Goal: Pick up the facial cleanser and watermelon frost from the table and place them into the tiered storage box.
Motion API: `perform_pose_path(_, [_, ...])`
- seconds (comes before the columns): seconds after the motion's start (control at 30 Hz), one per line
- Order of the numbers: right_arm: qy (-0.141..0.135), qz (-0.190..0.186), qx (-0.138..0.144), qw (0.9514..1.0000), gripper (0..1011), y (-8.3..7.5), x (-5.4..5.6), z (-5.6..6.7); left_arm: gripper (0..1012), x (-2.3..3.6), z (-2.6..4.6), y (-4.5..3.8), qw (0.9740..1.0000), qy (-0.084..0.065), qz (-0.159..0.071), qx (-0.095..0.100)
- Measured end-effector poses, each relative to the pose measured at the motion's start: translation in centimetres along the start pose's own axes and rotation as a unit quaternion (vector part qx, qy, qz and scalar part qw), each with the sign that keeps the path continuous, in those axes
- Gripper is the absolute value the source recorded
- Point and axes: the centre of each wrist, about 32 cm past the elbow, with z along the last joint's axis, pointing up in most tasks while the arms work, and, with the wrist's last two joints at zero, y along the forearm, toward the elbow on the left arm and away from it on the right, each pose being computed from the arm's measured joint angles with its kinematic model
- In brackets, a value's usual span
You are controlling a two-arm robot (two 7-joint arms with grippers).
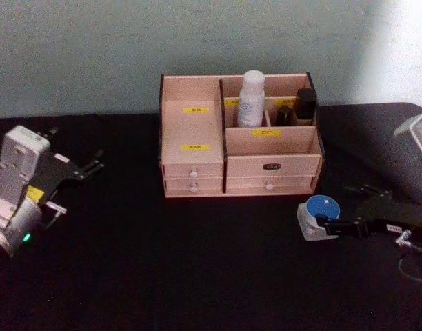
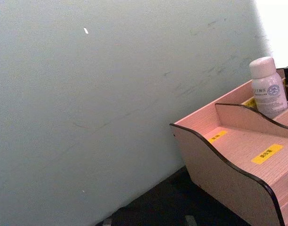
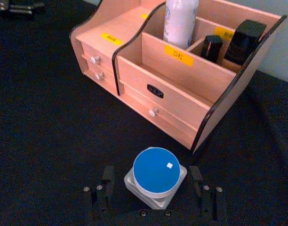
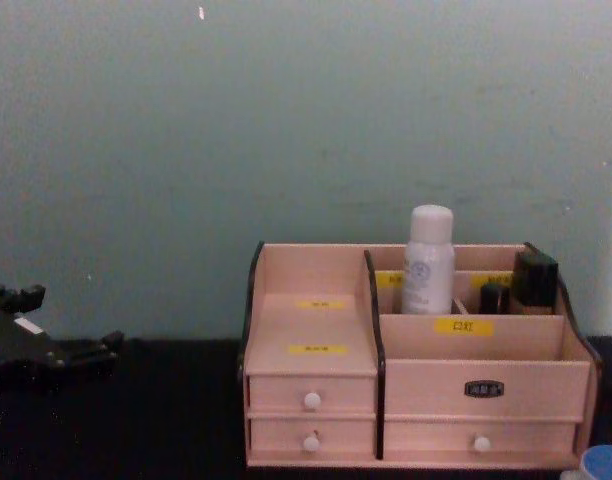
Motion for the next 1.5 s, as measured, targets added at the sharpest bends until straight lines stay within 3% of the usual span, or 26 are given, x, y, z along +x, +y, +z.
perform_pose_path(0.8, [0.005,0.009,-0.023,0.9997,1000,2.0,0.7,-1.0,1001,0.0,0.0,0.0,1.0,0.0,0.0,0.0])
perform_pose_path(1.5, [0.005,0.013,-0.021,0.9997,1000,3.0,1.1,-1.0,1001,0.0,0.0,0.0,1.0,0.0,0.0,0.0])
